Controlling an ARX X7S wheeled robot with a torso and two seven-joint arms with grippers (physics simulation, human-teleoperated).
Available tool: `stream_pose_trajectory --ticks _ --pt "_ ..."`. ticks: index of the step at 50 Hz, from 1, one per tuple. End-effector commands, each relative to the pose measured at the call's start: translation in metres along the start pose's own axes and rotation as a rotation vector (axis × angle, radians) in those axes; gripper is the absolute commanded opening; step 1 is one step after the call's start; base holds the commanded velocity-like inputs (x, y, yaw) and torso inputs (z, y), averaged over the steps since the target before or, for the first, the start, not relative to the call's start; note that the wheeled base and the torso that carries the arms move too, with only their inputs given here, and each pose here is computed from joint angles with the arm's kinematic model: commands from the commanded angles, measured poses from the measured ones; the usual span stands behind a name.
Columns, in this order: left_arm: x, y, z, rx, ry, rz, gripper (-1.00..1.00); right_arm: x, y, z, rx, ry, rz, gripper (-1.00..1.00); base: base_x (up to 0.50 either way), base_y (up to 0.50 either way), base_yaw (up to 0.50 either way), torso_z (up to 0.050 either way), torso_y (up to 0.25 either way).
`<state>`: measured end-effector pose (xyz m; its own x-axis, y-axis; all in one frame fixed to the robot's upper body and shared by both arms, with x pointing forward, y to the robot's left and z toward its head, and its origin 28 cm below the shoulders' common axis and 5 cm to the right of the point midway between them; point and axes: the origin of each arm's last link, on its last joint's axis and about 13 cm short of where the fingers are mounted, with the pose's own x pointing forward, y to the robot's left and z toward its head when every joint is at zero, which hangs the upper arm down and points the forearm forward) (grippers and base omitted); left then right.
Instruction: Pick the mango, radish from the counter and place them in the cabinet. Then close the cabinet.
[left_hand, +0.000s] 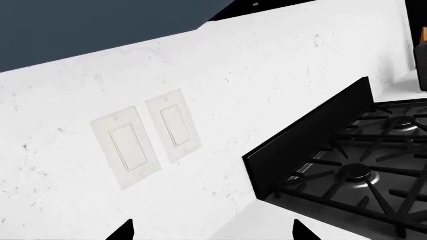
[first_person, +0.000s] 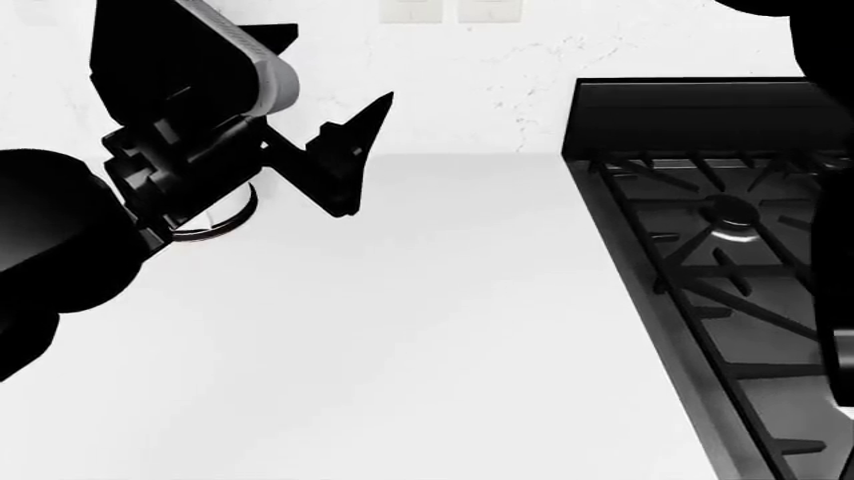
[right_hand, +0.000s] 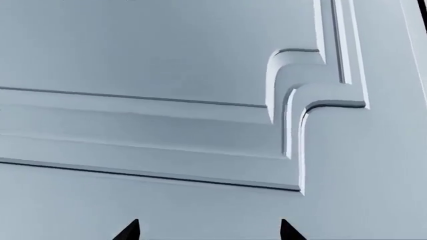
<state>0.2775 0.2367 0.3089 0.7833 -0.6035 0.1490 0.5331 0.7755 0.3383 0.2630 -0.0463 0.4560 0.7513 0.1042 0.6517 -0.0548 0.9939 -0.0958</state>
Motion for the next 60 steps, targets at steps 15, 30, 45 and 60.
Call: stream_pose_trajectory --ticks 15,30,45,60 --pt "0.0 0.0 -0.002 -0.003 0.002 0.002 1.0 -0.03 0.015 0.004 0.046 0.053 0.263 1.0 0.0 0.0 0.0 0.0 0.0" --pt "0.0 0.003 0.003 0.002 -0.009 0.02 1.0 -0.067 0.003 0.027 0.074 -0.023 0.302 1.0 0.0 0.0 0.0 0.0 0.0" --pt "0.002 0.01 0.016 0.018 -0.039 0.048 1.0 -0.1 -0.027 0.026 0.078 -0.033 0.256 1.0 0.0 0.0 0.0 0.0 0.0" --pt "0.004 0.017 0.032 0.023 -0.073 0.084 1.0 -0.153 -0.053 -0.022 0.045 -0.008 0.284 1.0 0.0 0.0 0.0 0.0 0.0"
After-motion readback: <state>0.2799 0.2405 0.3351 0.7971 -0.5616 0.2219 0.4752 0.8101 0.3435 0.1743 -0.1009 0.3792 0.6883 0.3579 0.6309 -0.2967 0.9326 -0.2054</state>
